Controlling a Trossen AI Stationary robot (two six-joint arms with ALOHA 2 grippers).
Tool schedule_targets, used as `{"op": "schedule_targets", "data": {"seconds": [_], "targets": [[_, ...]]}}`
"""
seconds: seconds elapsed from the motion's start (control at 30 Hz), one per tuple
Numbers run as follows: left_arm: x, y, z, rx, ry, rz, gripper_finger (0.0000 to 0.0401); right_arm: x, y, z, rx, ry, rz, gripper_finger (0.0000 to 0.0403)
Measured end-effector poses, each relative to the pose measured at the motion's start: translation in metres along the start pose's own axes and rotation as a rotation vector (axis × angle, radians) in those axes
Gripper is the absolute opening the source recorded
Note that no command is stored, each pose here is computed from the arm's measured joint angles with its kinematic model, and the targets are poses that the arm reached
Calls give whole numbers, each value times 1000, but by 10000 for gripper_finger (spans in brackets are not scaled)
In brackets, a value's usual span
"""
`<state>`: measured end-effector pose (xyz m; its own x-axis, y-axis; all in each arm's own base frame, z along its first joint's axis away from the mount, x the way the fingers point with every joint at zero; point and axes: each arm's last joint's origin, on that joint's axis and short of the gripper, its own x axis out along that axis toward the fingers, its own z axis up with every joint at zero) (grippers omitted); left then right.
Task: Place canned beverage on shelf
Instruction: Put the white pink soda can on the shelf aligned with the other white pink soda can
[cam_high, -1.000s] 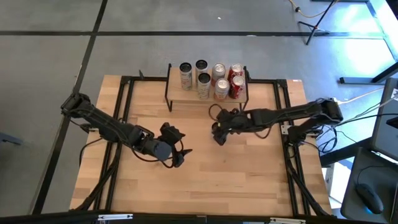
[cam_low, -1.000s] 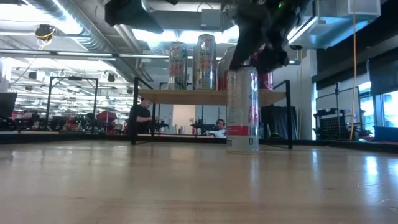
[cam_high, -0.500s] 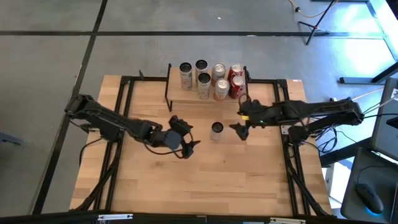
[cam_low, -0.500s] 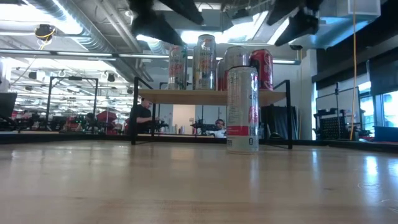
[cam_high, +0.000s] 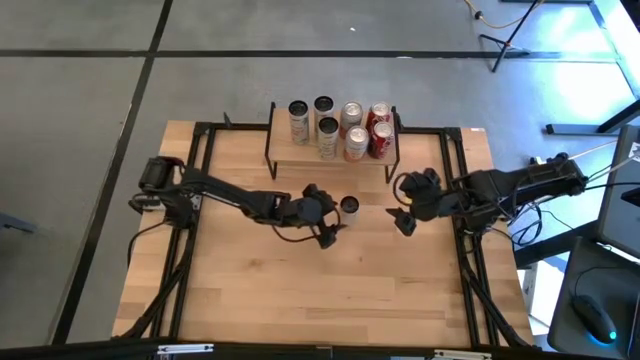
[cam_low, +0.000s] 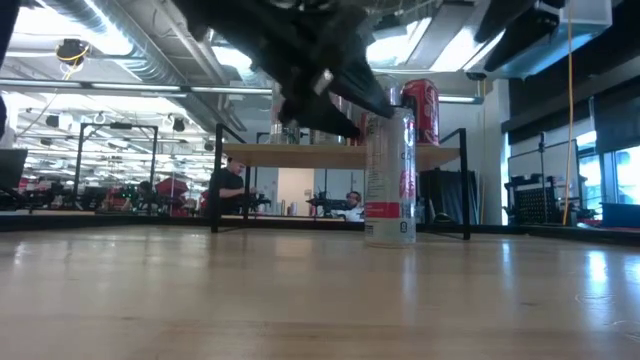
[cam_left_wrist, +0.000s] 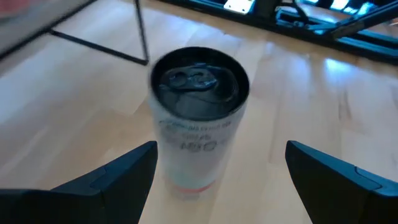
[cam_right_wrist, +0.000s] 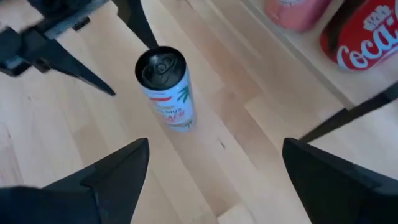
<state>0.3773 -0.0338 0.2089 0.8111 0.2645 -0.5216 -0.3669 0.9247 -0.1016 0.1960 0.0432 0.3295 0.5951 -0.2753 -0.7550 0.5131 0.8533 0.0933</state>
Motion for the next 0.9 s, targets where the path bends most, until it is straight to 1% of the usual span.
{"op": "schedule_targets", "data": {"seconds": [0.07,0.23,0.3,0.43,0.6,0.7,0.9], "targets": [[10,1,-3,-11,-9,-18,341,-1,1,-2,0,2,-9,356],[26,4,-11,-19,-38,49,341,-2,1,-5,8,13,-15,356],[31,5,-10,-36,-71,39,341,-2,1,-5,9,16,-11,356],[39,9,-9,-29,-107,35,341,-2,1,-5,10,16,-12,356],[44,20,-5,-44,-121,45,340,-2,1,-5,11,15,-13,356],[45,24,-4,-58,-116,29,317,-2,1,-5,7,15,-13,356],[45,25,0,-73,-106,-44,225,-2,0,-4,-3,-7,-38,356]]}}
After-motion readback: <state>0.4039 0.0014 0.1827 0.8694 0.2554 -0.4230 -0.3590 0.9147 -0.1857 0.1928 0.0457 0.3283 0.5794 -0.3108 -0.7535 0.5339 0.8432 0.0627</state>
